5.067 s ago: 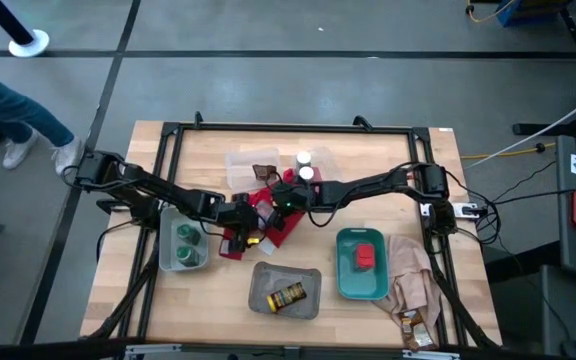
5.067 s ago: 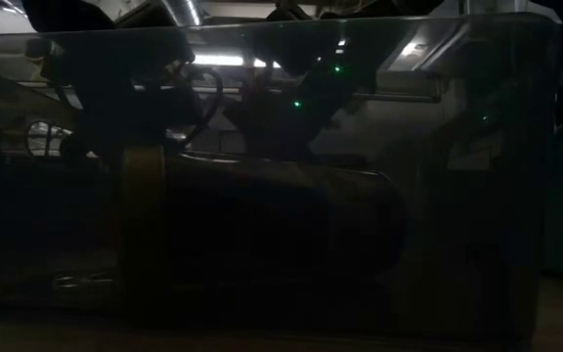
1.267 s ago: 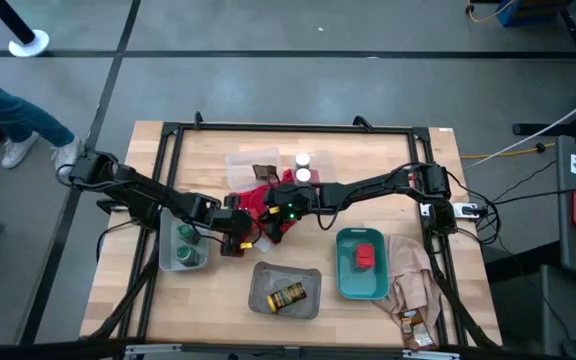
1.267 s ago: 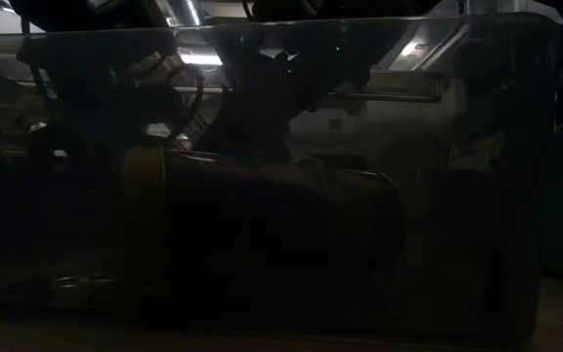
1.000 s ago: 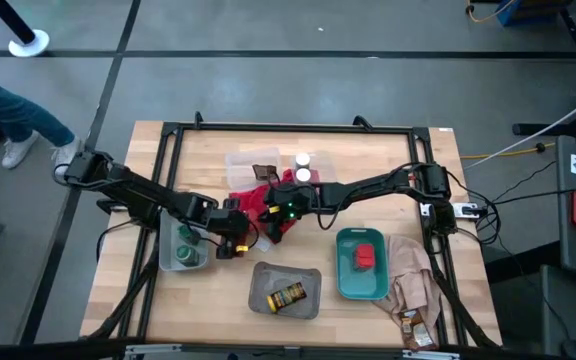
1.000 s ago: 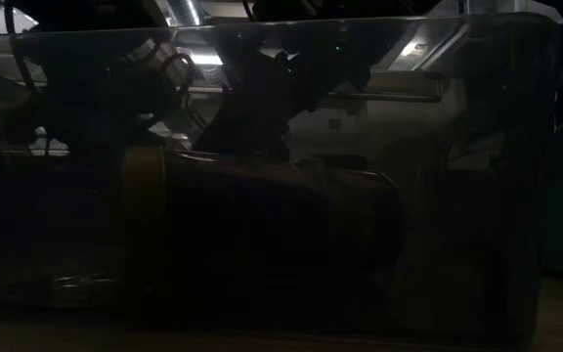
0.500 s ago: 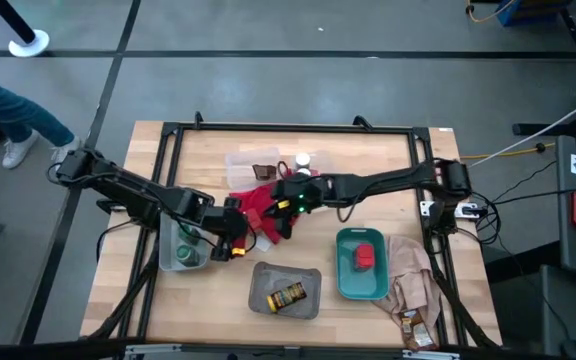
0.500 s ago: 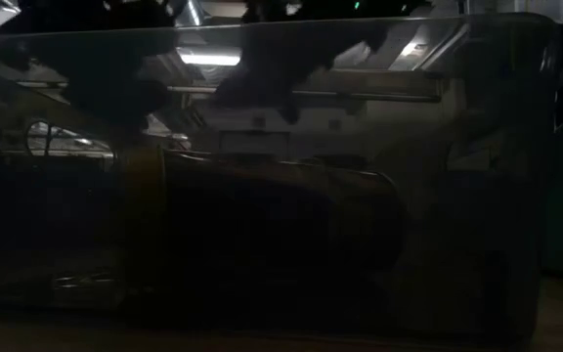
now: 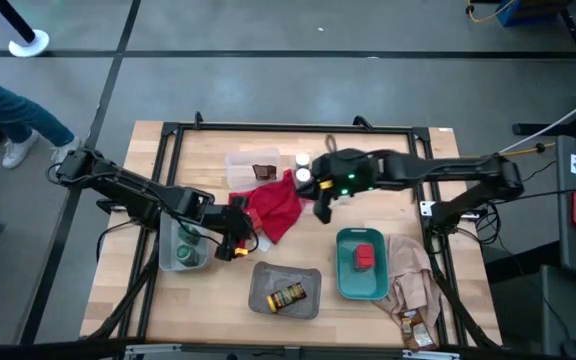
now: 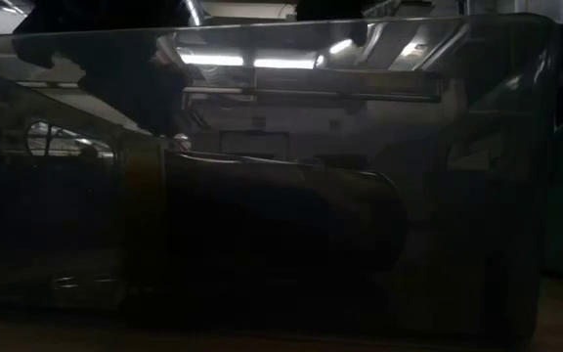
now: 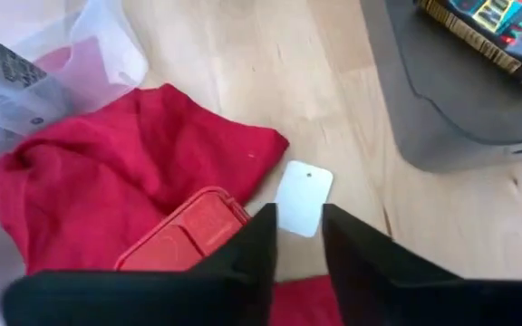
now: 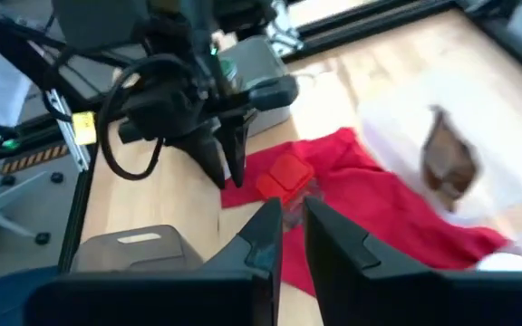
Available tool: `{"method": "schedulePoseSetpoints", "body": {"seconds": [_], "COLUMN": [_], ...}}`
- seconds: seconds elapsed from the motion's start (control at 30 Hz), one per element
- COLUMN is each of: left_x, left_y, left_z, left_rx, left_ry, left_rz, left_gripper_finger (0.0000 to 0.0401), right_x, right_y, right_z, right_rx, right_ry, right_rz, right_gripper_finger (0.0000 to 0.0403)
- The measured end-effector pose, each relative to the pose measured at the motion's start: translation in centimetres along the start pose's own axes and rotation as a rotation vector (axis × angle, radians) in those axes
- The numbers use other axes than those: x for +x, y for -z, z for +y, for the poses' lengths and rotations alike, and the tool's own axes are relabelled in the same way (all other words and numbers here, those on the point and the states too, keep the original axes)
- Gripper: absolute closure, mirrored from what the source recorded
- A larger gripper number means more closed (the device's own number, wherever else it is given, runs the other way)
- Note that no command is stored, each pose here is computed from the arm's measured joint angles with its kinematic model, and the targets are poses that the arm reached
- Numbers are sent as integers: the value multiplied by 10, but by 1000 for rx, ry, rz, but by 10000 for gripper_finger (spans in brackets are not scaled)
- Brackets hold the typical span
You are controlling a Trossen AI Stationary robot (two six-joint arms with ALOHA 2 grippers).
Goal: Sort spices by type
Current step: Put the red seasoning can into the green bin
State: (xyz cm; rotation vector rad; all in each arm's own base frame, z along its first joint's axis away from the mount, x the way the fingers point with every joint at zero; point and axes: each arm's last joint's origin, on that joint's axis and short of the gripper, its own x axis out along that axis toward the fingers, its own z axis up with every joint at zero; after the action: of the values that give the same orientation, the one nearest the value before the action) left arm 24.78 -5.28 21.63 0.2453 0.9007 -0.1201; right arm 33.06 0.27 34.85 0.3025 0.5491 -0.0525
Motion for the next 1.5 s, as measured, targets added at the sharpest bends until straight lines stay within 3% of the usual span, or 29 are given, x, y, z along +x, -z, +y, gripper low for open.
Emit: {"method": "schedulePoseSetpoints", "body": {"seconds": [0.23,0.5,0.7,0.83,1.03,1.5], "left_x": [-2,-7,-6,-6,-6,-5], "left_y": [-5,-15,-13,-12,-6,4], "left_z": [2,17,29,30,28,42], "left_rx": [99,198,247,354,553,562], "left_ry": [-29,-175,-207,-208,-89,10], "left_rz": [-22,-27,1,15,67,120], "left_gripper_finger": [229,181,170,172,175,176], "right_x": [-49,-74,-75,-75,-75,-75], "right_y": [-1,8,12,13,13,13], "right_z": [-2,-7,-9,-9,-9,-9], "right_rx": [0,-5,-10,-10,-9,-9], "right_ry": [106,242,263,263,263,263], "right_rz": [-15,36,85,88,87,87], "right_gripper_finger": [354,354,354,354,354,354]}}
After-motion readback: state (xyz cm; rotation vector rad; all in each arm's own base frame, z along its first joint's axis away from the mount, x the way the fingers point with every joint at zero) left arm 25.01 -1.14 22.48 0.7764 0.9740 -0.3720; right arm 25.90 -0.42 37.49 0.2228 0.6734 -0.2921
